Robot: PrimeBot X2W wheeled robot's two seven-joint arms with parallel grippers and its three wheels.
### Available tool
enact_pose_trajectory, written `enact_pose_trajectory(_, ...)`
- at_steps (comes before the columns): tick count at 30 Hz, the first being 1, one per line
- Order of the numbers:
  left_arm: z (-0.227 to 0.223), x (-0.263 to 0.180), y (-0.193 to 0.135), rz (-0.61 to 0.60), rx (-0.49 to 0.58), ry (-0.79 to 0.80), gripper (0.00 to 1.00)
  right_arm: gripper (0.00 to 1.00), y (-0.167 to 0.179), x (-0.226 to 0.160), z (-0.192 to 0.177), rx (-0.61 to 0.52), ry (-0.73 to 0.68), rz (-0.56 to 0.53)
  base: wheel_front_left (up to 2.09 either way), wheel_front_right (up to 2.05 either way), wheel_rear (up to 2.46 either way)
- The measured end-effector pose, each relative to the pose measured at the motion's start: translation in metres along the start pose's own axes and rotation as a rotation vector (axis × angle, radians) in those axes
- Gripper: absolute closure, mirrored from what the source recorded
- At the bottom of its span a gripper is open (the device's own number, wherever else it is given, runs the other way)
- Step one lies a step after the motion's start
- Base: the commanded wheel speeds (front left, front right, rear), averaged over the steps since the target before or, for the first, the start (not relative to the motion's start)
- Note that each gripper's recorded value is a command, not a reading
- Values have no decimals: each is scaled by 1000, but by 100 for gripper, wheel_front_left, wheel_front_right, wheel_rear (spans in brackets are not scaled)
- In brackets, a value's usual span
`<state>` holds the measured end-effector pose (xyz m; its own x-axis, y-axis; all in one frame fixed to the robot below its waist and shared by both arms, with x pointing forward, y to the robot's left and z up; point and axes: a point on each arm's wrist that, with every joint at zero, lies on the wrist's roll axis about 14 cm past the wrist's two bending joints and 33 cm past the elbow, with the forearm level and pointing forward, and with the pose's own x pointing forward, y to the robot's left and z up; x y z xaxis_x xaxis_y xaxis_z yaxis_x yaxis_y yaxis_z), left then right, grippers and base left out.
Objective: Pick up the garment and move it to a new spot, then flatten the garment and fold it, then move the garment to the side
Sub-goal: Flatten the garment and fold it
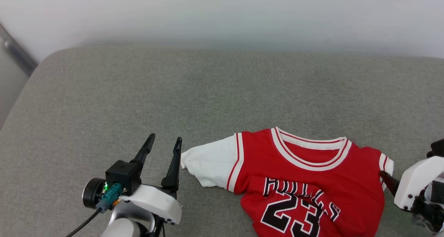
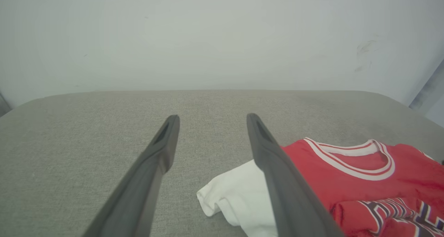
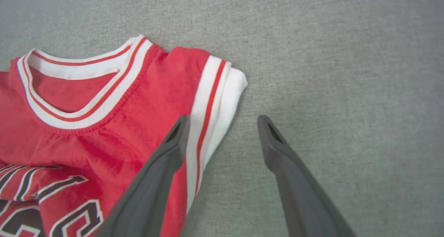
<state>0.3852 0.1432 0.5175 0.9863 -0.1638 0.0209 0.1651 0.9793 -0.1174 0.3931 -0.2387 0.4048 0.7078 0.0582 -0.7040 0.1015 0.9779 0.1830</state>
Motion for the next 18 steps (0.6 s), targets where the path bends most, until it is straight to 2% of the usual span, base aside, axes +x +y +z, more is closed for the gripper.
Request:
enact_pose_trajectory(8, -19, 4, 17, 43, 0, 46, 0, 0, 20, 35, -30, 1, 230, 35, 0, 0, 0)
enact_pose_trajectory(9, -20, 4, 20, 53, -2, 48, 0, 44, 21, 37, -32, 1, 243, 37, 0, 0, 0)
enact_pose_trajectory(10, -20, 3, 23, 65, -2, 48, 0, 67, 22, 38, -33, 1, 246, 40, 0, 0, 0)
enact_pose_trajectory(11, -21, 2, 26, 75, -4, 48, 0, 100, 23, 39, -31, 1, 239, 41, 0, 0, 0)
enact_pose_trajectory(15, -18, 0, 30, 88, 0, 40, 0, 100, 29, 37, -9, -37, 139, 45, 0, 0, 0)
enact_pose_trajectory(18, -14, 0, 29, 85, 3, 27, 0, 100, 36, 28, 38, -97, -27, 43, 0, 0, 0)
